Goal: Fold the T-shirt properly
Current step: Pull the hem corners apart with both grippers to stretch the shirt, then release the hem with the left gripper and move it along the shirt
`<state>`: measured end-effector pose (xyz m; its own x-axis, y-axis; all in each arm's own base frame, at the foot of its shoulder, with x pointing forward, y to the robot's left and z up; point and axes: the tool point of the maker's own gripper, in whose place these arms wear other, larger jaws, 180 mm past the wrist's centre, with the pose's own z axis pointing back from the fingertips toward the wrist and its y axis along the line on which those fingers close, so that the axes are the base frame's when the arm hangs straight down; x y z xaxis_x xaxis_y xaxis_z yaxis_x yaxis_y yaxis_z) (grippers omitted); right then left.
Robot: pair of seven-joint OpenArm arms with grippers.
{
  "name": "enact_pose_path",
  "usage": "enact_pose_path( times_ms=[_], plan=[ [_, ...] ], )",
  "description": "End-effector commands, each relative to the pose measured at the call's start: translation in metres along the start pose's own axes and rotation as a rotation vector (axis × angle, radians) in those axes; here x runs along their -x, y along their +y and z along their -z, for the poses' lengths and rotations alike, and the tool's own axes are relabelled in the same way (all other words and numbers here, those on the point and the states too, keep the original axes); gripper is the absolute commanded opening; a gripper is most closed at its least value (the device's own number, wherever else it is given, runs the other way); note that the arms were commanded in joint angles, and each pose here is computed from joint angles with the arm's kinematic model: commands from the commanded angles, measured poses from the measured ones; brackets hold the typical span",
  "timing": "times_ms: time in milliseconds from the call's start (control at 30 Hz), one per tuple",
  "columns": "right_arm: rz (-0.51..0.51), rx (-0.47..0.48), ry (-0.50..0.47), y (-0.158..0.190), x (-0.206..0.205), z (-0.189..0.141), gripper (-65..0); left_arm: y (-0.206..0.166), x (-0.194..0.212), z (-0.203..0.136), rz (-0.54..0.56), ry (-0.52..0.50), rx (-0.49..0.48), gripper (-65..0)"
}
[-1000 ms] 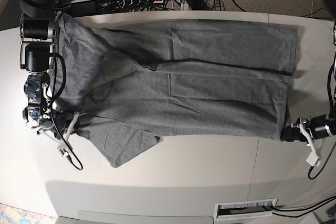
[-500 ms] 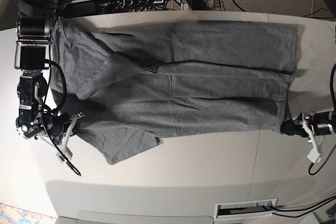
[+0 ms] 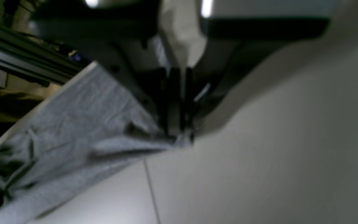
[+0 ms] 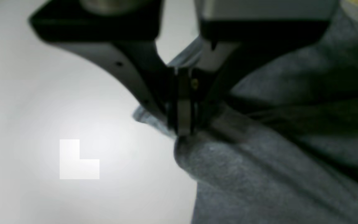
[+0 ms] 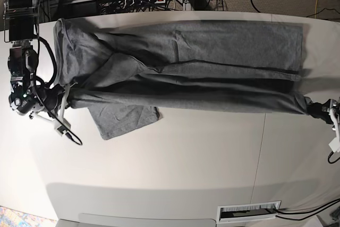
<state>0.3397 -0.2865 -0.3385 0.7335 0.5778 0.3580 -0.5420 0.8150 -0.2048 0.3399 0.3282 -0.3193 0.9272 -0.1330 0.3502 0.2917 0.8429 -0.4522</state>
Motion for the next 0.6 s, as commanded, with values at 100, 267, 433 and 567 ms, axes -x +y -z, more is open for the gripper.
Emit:
enact_pose_path(
  times_ms=[100,267,433,567],
  plan=[
    [-0.013,0.054,0.009,-0.011,0.005,-0.014,-65.0,0.006,0.0,-0.022,0.007,0.02,-0.031,-65.0],
    [0.019,0.06,-0.016,-0.009,0.015,-0.024,-65.0,0.006,0.003,-0.02,0.003,0.027,-0.03,-65.0],
    [0.081,0.065,-0.032,-0.01,0.035,-0.035,-65.0,0.009,0.026,-0.01,-0.026,0.075,-0.022,-65.0],
    [0.125,0.075,-0.025,-0.012,0.053,-0.04,-65.0,0.012,0.053,0.001,-0.058,0.129,-0.013,-65.0]
  ],
)
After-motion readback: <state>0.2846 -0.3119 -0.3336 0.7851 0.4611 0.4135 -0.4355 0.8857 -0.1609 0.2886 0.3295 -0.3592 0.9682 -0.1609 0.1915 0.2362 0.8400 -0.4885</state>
